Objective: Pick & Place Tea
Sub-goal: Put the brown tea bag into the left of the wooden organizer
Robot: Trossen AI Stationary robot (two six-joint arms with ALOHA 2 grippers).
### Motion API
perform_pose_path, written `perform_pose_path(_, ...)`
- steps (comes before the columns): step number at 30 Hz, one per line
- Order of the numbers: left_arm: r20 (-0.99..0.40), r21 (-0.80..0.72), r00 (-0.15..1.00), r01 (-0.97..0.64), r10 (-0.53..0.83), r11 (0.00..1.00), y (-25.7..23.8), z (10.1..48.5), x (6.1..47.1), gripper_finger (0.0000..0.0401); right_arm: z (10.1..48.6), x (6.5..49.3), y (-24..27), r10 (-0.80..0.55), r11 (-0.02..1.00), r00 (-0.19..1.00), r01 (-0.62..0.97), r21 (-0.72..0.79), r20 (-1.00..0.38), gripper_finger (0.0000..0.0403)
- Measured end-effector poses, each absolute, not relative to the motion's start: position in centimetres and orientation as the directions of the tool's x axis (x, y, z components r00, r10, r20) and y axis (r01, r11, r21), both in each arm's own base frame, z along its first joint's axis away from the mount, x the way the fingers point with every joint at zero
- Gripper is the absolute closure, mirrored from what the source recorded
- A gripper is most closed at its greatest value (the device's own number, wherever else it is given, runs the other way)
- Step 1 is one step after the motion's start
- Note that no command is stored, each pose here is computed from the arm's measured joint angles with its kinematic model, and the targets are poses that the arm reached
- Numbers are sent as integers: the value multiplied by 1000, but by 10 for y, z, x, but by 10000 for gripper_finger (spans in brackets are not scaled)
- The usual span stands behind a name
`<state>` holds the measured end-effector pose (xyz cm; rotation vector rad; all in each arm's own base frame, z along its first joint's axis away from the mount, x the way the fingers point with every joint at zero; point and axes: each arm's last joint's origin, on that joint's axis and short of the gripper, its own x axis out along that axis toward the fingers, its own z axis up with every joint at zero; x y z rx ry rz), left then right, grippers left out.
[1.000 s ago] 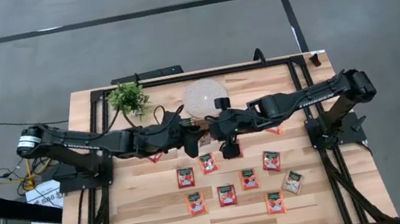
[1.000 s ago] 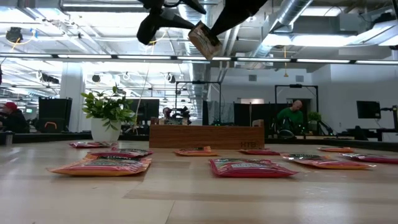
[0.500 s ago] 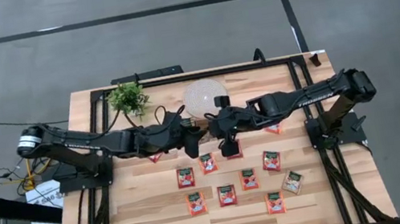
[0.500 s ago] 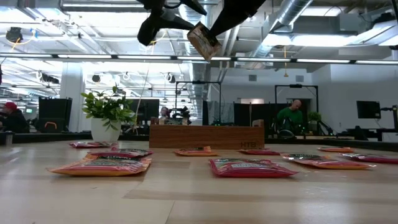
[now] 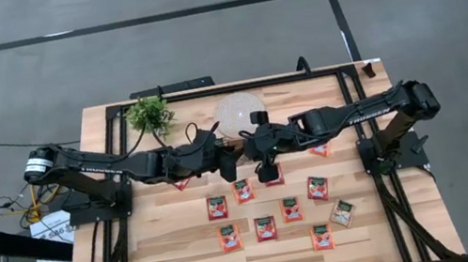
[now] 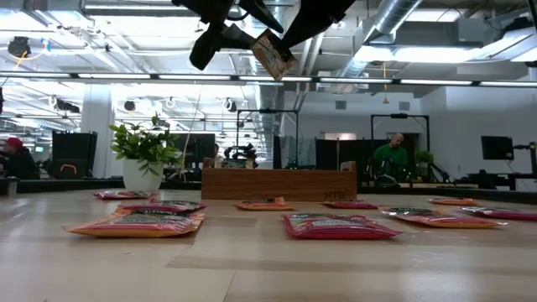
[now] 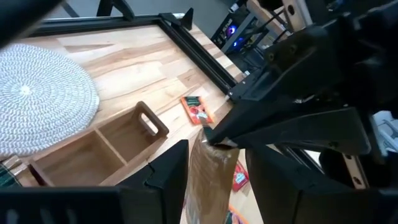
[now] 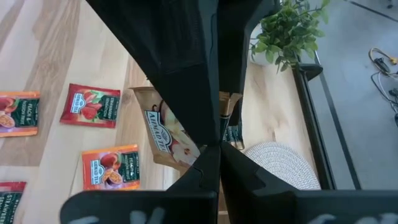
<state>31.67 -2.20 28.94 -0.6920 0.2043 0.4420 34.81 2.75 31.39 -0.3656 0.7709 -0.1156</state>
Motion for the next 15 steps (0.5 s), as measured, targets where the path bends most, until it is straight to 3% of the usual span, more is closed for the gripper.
perform_pose_path(6, -329, -582, 884, -467, 333, 666, -19, 289, 317, 279, 314, 348, 28, -234, 931, 714, -31, -364, -659, 403)
perform_pose_path(13, -323, -582, 881, -472, 345, 662, -19, 289, 317, 383, 314, 348, 27, -235, 931, 714, -30, -364, -659, 403)
perform_pose_path(15, -324, -581, 881, -473, 345, 662, -19, 289, 317, 394, 314, 348, 27, -235, 931, 714, -30, -364, -659, 403)
